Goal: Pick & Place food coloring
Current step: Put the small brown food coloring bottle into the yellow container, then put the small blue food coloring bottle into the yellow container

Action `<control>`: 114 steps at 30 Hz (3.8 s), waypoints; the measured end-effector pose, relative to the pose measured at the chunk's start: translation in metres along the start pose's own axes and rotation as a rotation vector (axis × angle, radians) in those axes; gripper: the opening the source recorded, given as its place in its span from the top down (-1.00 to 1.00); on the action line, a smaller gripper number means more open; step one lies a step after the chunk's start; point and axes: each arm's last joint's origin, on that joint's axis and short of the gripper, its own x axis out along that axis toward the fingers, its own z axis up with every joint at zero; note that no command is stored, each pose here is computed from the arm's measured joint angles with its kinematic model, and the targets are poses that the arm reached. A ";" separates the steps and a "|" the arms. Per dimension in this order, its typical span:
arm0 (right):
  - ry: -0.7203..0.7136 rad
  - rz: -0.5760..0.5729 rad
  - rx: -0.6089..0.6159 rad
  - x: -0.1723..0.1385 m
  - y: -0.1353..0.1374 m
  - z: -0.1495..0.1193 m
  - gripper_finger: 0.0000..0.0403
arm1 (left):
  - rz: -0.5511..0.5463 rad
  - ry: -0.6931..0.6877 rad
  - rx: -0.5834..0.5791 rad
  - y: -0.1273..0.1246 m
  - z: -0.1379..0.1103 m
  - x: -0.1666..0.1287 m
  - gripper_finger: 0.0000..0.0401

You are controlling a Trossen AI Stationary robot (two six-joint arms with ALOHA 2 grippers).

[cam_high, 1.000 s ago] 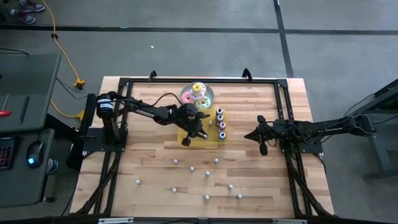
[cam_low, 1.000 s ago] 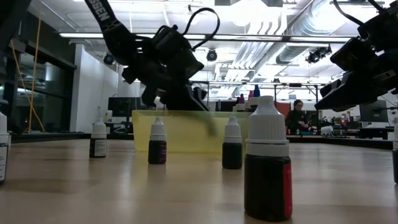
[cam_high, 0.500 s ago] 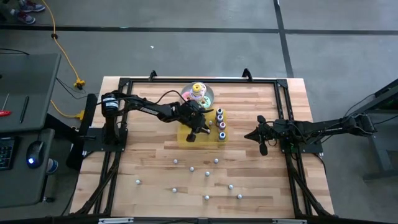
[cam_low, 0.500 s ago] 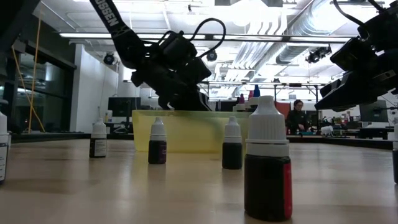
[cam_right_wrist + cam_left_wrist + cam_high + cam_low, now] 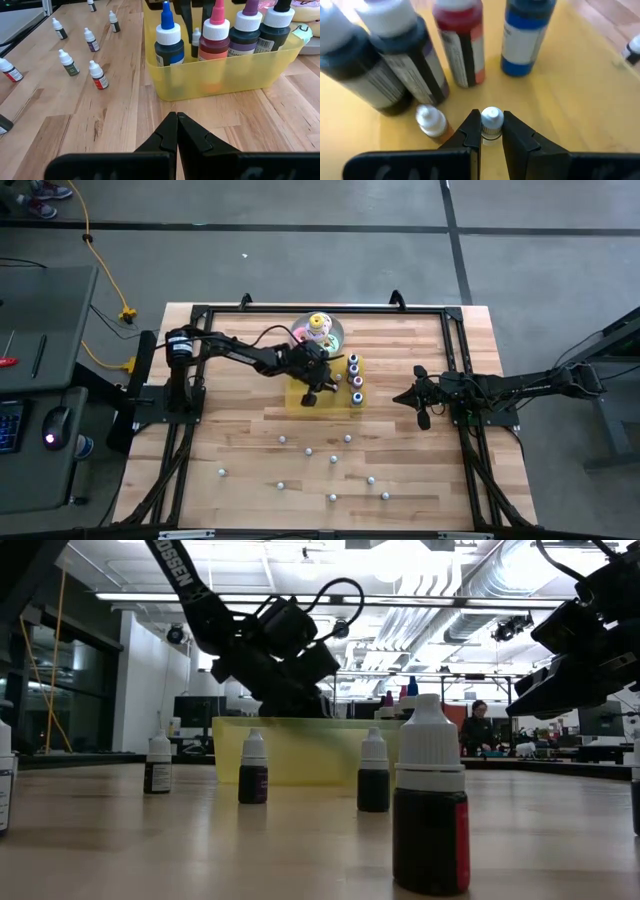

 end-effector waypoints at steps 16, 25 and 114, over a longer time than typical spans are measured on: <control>0.000 0.000 0.000 0.000 0.000 0.000 1.00 | 0.006 0.001 0.000 0.000 0.000 0.000 0.55; 0.000 0.000 0.000 0.000 0.000 0.000 1.00 | 0.007 0.000 0.001 0.000 0.000 0.000 0.37; 0.009 -0.001 0.000 0.000 0.000 -0.001 1.00 | -0.336 -0.243 0.140 -0.261 0.237 0.107 0.05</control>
